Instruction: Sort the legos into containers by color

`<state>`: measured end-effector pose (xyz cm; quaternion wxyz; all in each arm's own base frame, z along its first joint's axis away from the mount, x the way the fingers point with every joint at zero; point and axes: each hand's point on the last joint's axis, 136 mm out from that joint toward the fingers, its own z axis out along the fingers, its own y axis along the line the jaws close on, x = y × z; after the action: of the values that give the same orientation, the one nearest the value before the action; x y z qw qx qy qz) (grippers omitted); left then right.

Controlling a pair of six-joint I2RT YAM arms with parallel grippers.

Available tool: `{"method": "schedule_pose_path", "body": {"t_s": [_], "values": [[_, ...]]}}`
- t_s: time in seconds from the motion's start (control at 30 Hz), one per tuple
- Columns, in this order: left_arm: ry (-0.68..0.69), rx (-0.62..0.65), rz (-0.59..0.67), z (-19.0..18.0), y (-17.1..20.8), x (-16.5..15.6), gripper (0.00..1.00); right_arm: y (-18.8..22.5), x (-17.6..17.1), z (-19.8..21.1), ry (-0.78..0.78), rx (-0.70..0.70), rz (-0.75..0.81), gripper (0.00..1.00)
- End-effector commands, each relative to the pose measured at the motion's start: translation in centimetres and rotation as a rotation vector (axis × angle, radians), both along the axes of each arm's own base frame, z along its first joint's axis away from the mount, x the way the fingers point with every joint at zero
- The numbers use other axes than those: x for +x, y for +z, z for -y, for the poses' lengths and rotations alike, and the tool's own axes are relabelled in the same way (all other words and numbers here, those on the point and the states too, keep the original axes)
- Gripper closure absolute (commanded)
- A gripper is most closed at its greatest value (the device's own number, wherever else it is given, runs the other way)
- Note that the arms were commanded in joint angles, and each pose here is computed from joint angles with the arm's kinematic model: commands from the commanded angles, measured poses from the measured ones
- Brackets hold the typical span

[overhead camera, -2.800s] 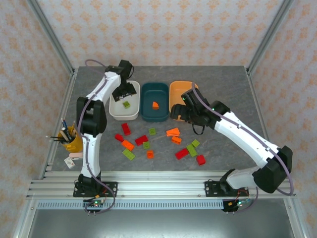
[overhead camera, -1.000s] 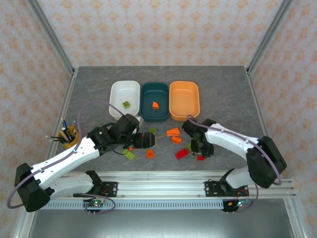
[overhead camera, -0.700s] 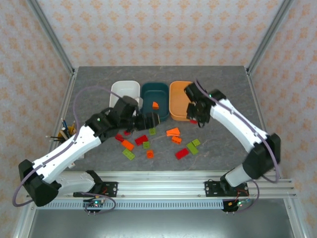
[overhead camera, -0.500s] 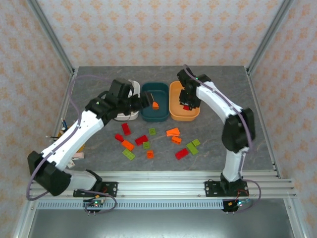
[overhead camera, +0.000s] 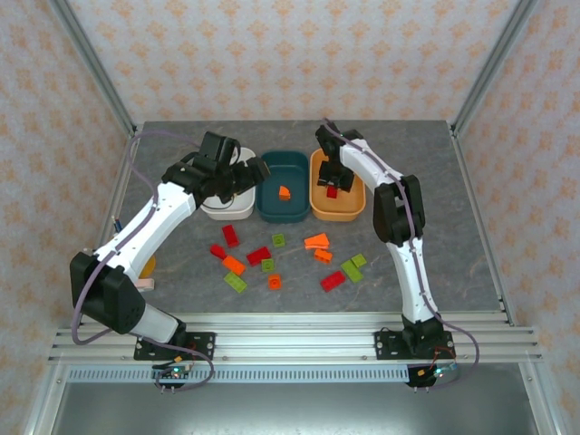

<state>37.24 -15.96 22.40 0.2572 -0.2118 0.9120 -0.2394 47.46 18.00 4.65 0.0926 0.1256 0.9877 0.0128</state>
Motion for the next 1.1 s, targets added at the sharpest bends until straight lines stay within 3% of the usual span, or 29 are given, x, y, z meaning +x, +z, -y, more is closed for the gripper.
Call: {"method": "schedule_pose_path", "body": {"t_s": [0.0,0.2,0.43,0.6,0.77,0.9,1.07], "values": [[0.021,0.035,-0.031,-1.3,0.1,-1.8,0.14,5.2,0.0,0.1,0.01,0.019,0.079,0.41],[0.041,0.114,-0.068,-3.3,0.7,-4.2,0.15,13.6,-1.2,-0.2,0.05,0.058,0.236,0.4],[0.036,0.214,-0.125,-6.0,0.0,-8.0,0.15,20.6,-8.2,-2.7,0.207,0.177,0.437,0.41],[0.06,0.236,-0.173,-7.6,-1.8,-11.0,0.16,20.3,-16.4,-5.8,0.376,0.289,0.513,0.41],[0.08,0.202,-0.206,-8.2,-3.7,-13.9,0.17,17.1,-23.4,-7.3,0.473,0.331,0.505,0.41],[0.077,0.162,-0.237,-8.0,-5.2,-15.3,0.2,15.9,-25.4,-7.6,0.512,0.306,0.483,0.41],[0.143,0.137,-0.335,-8.1,-8.2,-16.8,0.3,15.4,-25.3,-8.5,0.554,0.3,0.471,0.41]]}}
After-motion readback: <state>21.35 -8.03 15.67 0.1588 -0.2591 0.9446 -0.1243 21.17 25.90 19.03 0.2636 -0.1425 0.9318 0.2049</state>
